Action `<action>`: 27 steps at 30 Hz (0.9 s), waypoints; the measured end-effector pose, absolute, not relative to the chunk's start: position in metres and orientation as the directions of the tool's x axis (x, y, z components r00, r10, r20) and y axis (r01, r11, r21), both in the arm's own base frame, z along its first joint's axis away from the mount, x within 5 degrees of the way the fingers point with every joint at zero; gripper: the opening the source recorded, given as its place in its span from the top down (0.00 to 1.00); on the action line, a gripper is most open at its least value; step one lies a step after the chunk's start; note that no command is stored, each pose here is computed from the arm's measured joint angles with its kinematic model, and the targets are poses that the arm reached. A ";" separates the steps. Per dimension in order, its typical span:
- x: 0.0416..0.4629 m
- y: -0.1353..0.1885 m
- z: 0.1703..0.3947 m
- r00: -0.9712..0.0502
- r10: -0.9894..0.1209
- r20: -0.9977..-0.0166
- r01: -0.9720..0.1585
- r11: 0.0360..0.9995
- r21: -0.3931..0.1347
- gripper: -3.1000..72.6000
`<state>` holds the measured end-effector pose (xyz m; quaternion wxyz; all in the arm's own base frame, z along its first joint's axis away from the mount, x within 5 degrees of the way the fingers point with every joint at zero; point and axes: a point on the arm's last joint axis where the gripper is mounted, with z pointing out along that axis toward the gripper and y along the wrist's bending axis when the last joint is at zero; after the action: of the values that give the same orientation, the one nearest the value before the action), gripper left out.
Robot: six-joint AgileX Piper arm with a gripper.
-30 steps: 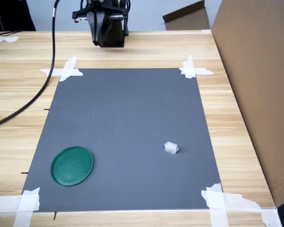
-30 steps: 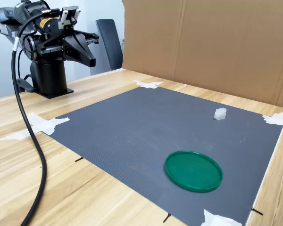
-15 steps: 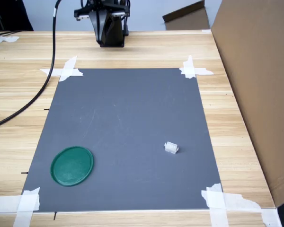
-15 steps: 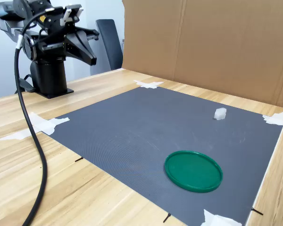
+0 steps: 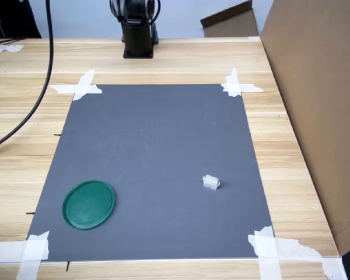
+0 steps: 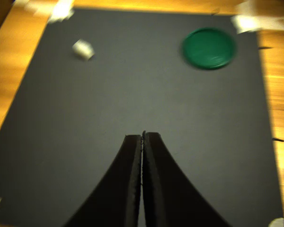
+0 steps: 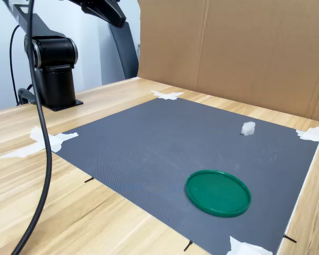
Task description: Grasp a white terminal and put it in the green lid.
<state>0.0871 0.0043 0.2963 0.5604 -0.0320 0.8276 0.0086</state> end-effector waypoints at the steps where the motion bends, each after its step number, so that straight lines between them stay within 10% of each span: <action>1: 0.091 0.006 0.298 -0.401 -0.075 -0.913 -0.095 0.995 -0.040 1.00; 5: 0.109 0.024 0.320 -0.513 -0.315 -0.798 -0.439 0.896 -0.072 1.00; 16: 0.148 0.045 0.355 -0.460 -0.561 -0.688 -0.705 0.702 -0.100 0.95; 27: 0.202 0.107 0.352 -0.385 -0.718 -0.580 -0.811 0.563 -0.158 0.28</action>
<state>0.2016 0.1071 0.3523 0.3078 -0.4614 0.8286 0.0761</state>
